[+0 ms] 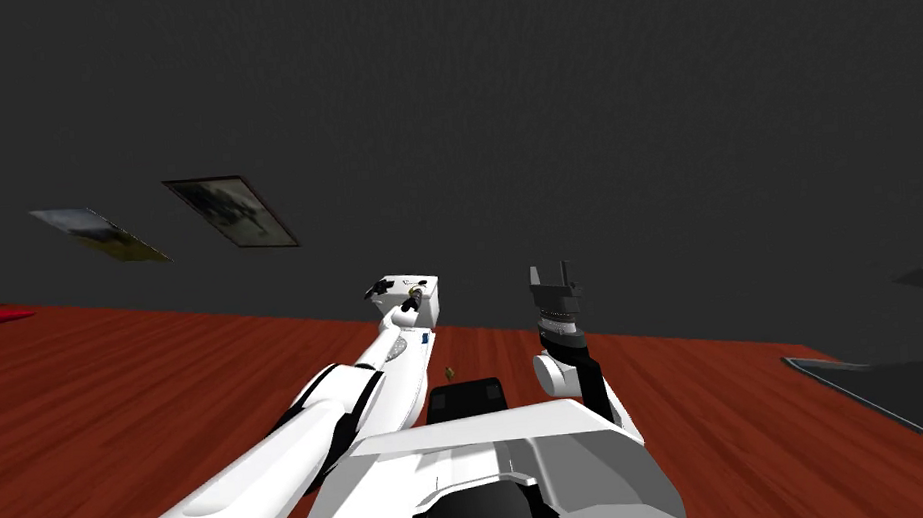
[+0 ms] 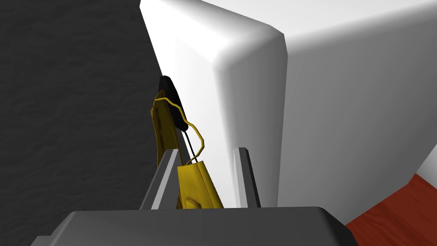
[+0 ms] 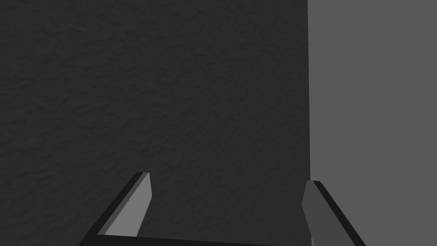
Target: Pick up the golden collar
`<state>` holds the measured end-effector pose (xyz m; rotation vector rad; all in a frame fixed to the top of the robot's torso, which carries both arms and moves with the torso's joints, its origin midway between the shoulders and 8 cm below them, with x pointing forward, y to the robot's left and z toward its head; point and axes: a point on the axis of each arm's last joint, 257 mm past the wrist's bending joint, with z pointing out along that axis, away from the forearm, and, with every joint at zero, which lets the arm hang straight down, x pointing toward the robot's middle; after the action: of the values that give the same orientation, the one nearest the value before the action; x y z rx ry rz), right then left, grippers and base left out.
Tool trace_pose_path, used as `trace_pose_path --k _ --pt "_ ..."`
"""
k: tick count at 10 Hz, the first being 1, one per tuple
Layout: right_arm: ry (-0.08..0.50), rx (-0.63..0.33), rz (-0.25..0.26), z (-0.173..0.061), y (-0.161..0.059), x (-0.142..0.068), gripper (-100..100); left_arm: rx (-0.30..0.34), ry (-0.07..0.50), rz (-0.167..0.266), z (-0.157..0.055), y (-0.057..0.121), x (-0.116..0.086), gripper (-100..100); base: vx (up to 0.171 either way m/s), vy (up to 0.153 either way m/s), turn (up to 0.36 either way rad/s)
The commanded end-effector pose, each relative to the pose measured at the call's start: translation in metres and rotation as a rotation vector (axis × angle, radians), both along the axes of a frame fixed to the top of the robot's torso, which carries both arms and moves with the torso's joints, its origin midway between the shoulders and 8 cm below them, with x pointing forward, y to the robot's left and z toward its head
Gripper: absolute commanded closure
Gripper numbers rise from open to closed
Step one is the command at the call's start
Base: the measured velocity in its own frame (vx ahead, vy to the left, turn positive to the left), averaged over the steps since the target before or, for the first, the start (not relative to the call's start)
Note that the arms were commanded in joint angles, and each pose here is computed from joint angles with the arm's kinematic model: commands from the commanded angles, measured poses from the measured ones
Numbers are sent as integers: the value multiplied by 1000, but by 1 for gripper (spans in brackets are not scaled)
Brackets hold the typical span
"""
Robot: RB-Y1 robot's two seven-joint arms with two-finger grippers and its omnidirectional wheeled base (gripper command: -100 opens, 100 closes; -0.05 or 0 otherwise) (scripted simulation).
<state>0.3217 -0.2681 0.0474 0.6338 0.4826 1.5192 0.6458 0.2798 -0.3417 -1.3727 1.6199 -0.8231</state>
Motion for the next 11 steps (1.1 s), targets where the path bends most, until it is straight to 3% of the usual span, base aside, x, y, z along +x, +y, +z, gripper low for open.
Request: trace_pose_path --k 1,2,3,6,7,8,9,11 --pt "0 0 0 0 0 0 0 0 1 -55 1 -35 5 100 21 -3 376" --pt "0 0 0 0 0 0 0 1 1 -91 2 -57 8 100 28 -7 345" --pt "0 0 0 0 0 0 0 1 1 -91 2 -57 8 100 20 -5 116" --pt "0 0 0 0 0 0 0 9 -5 -196 8 -123 14 100 21 -6 303" --pt "0 0 0 0 0 0 0 5 -25 -203 17 -127 18 100 15 -10 135" --pt "0 0 0 0 0 0 0 9 -5 -196 8 -123 14 100 9 -1 -24" --pt "0 0 0 0 0 0 0 15 -8 -231 10 -144 15 100 11 4 209" --pt "0 0 0 0 0 0 0 13 -9 -227 11 -142 14 100 7 -5 71"
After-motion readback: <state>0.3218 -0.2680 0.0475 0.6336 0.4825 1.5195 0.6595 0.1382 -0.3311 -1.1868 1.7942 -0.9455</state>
